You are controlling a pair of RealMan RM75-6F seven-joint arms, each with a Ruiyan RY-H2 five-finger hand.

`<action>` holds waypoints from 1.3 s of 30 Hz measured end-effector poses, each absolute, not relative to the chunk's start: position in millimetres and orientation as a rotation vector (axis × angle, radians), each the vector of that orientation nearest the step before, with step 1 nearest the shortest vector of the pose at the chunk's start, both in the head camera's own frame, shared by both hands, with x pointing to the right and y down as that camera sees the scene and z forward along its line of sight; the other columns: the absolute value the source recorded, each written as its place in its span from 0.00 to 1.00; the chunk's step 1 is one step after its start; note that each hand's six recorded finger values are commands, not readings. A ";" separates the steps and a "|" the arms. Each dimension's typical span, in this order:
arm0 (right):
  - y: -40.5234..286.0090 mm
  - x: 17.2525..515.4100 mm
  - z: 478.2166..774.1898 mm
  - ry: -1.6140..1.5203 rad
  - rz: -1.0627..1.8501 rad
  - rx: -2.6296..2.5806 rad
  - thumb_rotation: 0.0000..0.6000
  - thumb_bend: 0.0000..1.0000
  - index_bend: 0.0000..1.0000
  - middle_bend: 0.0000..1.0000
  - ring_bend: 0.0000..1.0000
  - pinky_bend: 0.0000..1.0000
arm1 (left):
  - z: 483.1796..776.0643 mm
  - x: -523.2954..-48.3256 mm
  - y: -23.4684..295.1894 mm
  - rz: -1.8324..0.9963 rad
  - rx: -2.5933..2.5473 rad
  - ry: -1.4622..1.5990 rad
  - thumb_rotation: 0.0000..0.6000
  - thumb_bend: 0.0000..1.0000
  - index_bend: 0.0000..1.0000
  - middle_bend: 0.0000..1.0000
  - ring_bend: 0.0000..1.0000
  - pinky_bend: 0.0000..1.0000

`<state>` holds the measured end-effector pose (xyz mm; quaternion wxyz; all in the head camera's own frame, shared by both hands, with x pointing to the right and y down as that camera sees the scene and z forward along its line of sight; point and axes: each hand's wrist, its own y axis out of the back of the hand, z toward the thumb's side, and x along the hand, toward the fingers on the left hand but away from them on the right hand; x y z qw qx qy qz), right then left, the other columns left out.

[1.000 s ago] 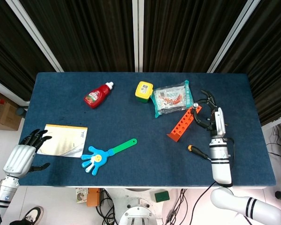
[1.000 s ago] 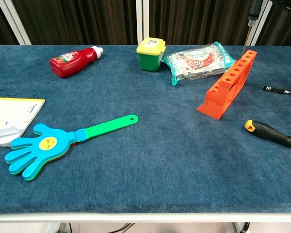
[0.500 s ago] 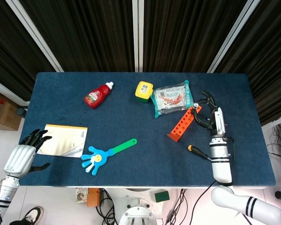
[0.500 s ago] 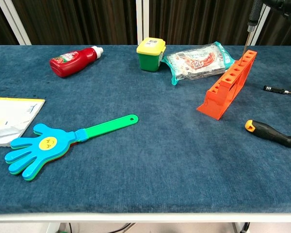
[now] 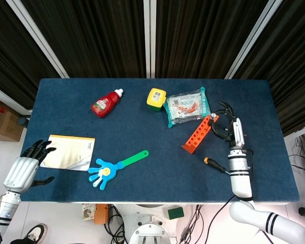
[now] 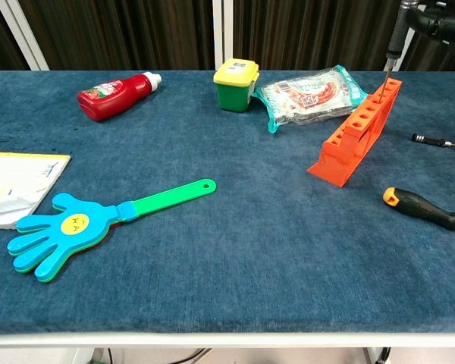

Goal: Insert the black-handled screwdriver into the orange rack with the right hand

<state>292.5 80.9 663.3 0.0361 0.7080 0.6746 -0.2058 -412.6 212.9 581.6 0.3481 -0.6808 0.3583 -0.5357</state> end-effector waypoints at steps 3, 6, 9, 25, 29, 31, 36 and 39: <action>81.8 294.0 666.7 2.064 -0.640 2.170 1.00 0.42 0.73 0.13 0.00 0.00 | 581.1 -412.6 213.3 -1.388 -1.766 0.929 1.00 0.02 0.22 0.11 0.04 0.23; 83.3 295.1 670.6 2.053 -0.656 2.168 1.00 0.42 0.74 0.13 0.00 0.00 | 581.1 -412.3 213.4 -1.388 -1.767 0.926 1.00 0.01 0.22 0.11 0.04 0.23; 84.8 295.9 673.6 2.049 -0.665 2.163 1.00 0.42 0.74 0.12 0.00 0.00 | 581.2 -411.9 213.5 -1.387 -1.769 0.924 1.00 0.01 0.22 0.11 0.04 0.23; 91.3 304.1 682.8 2.018 -0.721 2.165 1.00 0.42 0.74 0.10 0.00 0.00 | 580.8 -411.2 214.3 -1.387 -1.769 0.920 1.00 0.01 0.22 0.11 0.04 0.23; 92.8 304.6 685.0 2.006 -0.732 2.167 1.00 0.42 0.74 0.10 0.00 0.00 | 581.1 -410.7 214.6 -1.386 -1.771 0.918 1.00 0.01 0.22 0.11 0.04 0.23; 93.1 305.2 685.9 2.005 -0.736 2.163 1.00 0.42 0.74 0.10 0.00 0.00 | 581.4 -410.6 214.7 -1.387 -1.772 0.916 1.00 0.01 0.22 0.11 0.04 0.23; 93.8 306.4 688.8 2.004 -0.752 2.159 1.00 0.42 0.74 0.10 0.00 0.00 | 581.2 -410.9 214.4 -1.387 -1.772 0.918 1.00 0.01 0.22 0.11 0.04 0.23; 93.8 306.0 690.4 2.001 -0.757 2.159 1.00 0.42 0.74 0.10 0.00 0.00 | 581.7 -410.9 214.4 -1.389 -1.773 0.917 1.00 0.01 0.22 0.11 0.04 0.23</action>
